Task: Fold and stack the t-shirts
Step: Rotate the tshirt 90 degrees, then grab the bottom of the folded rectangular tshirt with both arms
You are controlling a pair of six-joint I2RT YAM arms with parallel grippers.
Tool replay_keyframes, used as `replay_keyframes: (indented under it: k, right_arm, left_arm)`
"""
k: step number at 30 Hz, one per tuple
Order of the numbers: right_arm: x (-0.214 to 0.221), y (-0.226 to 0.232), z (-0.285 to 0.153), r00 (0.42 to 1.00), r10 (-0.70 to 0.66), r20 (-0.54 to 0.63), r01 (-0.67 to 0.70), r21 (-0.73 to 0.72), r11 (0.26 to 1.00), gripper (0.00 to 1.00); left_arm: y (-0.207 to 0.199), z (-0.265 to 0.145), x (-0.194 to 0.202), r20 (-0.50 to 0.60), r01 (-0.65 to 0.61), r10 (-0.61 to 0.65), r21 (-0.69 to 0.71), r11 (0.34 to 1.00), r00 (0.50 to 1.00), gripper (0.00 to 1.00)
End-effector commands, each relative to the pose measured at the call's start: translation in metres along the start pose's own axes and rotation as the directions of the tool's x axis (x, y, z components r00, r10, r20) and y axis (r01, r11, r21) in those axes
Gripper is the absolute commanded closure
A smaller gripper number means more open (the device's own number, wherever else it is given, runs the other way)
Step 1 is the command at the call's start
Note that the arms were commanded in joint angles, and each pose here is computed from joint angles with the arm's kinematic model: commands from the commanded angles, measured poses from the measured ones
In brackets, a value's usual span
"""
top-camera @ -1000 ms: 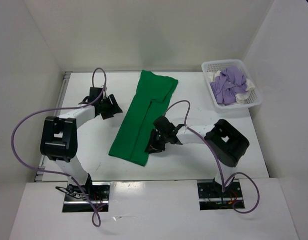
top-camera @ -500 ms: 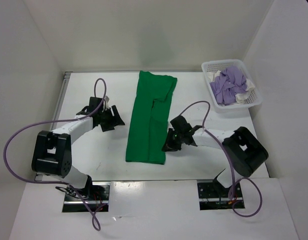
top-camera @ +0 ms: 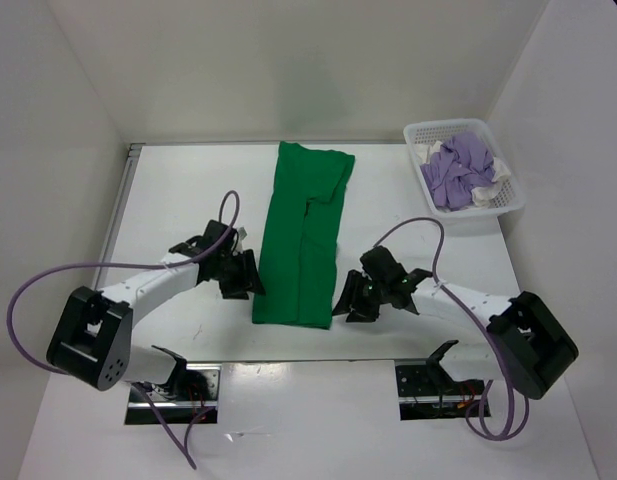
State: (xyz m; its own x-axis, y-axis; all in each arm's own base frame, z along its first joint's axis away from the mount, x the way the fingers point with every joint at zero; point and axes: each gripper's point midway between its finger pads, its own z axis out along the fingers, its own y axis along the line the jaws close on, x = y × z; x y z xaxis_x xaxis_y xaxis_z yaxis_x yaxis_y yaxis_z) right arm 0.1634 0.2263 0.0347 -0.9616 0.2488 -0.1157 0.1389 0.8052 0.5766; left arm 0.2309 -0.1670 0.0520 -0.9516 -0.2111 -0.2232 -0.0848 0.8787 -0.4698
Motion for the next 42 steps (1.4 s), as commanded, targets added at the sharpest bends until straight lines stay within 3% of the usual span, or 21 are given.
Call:
replay_keyframes:
  k: [1,4,13,20,25,33,38,42]
  right_arm:
    - [0.018,-0.002,-0.004,0.998,0.053,-0.041,-0.054,-0.016,0.998,0.47]
    - [0.020,0.003,-0.009,0.997,0.063,-0.033,-0.065,-0.040,0.997,0.47]
    - [0.027,0.013,0.002,0.997,0.036,-0.065,-0.040,-0.058,0.998,0.47]
    - [0.027,0.024,0.012,0.996,0.057,-0.070,-0.064,-0.099,0.993,0.48]
    - [0.029,0.018,0.018,0.995,0.063,-0.078,-0.069,-0.083,0.994,0.52]
    - [0.028,0.010,0.021,0.995,0.077,-0.057,-0.081,-0.061,0.995,0.63]
    - [0.031,0.008,0.023,0.995,0.058,-0.080,-0.062,-0.046,0.997,0.63]
    - [0.029,0.011,0.022,0.996,0.048,-0.077,-0.052,-0.051,0.997,0.60]
  left_arm:
    - [0.010,-0.023,0.023,0.008,0.122,-0.122,-0.070,0.990,0.992,0.40]
    - [0.017,-0.027,0.020,0.038,0.172,-0.168,-0.132,0.976,0.985,0.37]
    - [0.032,-0.006,0.070,-0.123,0.284,-0.303,-0.153,0.947,0.945,0.38]
    - [0.029,0.005,0.070,-0.120,0.297,-0.308,-0.101,0.949,0.944,0.45]
    - [0.023,0.010,0.067,-0.103,0.338,-0.342,-0.052,0.940,0.934,0.43]
    - [0.015,0.006,0.058,-0.069,0.323,-0.323,-0.006,0.946,0.944,0.46]
    - [0.019,0.001,0.063,-0.078,0.313,-0.314,-0.031,0.949,0.946,0.43]
    - [0.014,-0.011,0.052,-0.051,0.258,-0.260,-0.034,0.966,0.964,0.48]
